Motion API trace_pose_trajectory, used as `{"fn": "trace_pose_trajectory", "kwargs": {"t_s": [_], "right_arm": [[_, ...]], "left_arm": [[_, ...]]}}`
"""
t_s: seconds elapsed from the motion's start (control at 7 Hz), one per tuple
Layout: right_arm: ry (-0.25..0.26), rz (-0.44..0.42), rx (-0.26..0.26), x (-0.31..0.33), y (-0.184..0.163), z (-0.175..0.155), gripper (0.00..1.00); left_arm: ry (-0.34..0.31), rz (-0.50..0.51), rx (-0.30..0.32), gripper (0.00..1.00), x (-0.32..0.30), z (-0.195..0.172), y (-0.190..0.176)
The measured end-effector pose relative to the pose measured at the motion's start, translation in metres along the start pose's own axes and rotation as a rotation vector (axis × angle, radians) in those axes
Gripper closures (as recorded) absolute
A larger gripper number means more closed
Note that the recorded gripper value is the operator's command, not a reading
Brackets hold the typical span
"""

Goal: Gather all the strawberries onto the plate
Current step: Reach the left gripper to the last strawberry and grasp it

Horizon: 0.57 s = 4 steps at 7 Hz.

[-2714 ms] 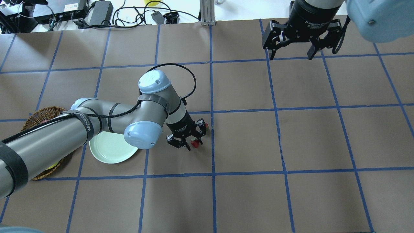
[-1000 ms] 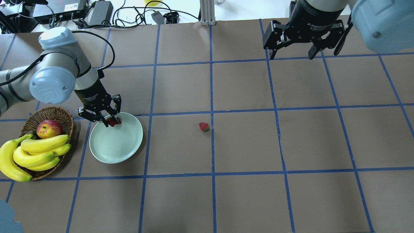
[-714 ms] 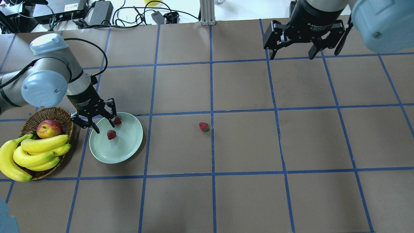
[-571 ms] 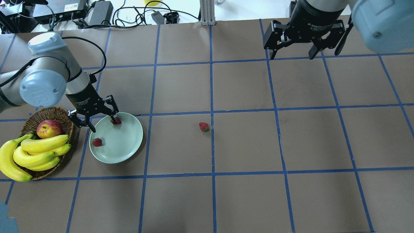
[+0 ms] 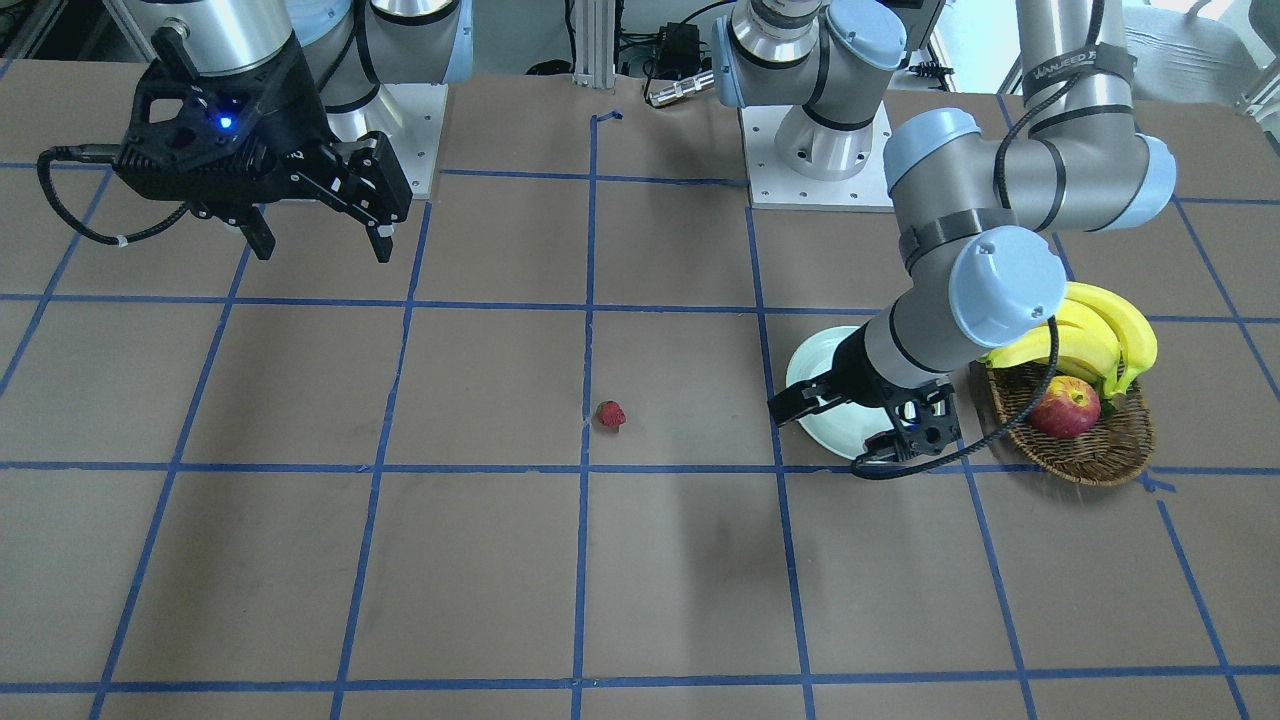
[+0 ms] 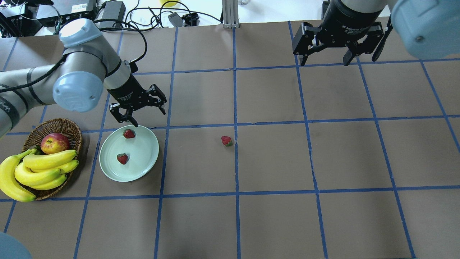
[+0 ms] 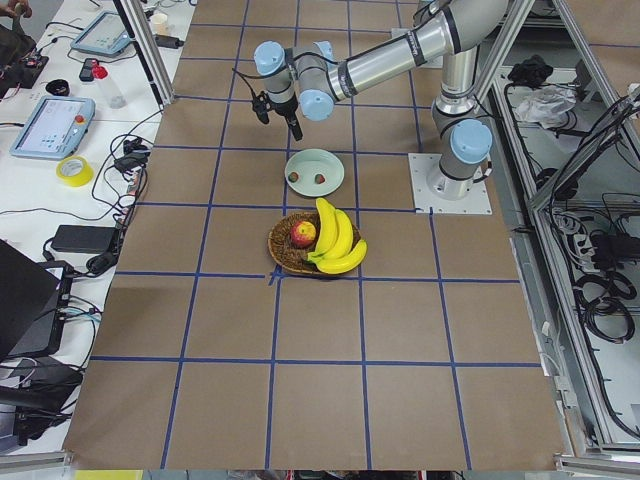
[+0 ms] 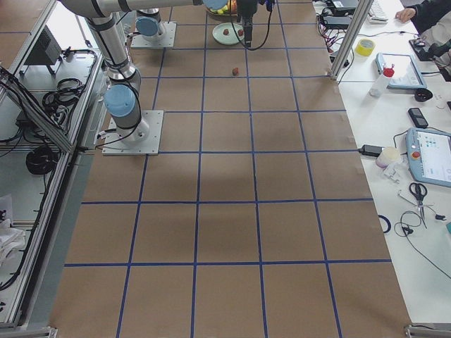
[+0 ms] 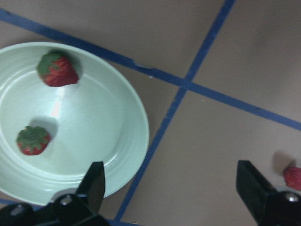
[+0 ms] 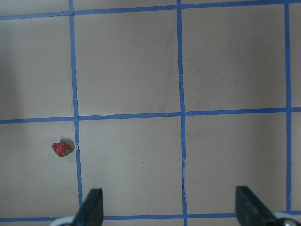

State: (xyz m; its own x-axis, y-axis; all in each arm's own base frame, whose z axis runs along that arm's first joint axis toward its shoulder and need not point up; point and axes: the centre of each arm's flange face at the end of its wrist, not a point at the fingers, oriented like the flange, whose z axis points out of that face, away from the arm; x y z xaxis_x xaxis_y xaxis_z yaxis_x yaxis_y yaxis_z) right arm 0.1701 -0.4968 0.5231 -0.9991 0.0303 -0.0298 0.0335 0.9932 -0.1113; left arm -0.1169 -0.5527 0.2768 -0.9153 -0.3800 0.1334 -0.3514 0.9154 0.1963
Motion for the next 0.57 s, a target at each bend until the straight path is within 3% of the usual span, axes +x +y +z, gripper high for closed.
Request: {"fn": "trace_pose_trajectory", "kwargs": {"t_s": [0.57], "right_arm": [[0.0,0.002,-0.001,0.0,0.0,0.0,0.0]], "left_arm": [[0.124,-0.054,0.052,0.0,0.111,0.063,0.051]]}}
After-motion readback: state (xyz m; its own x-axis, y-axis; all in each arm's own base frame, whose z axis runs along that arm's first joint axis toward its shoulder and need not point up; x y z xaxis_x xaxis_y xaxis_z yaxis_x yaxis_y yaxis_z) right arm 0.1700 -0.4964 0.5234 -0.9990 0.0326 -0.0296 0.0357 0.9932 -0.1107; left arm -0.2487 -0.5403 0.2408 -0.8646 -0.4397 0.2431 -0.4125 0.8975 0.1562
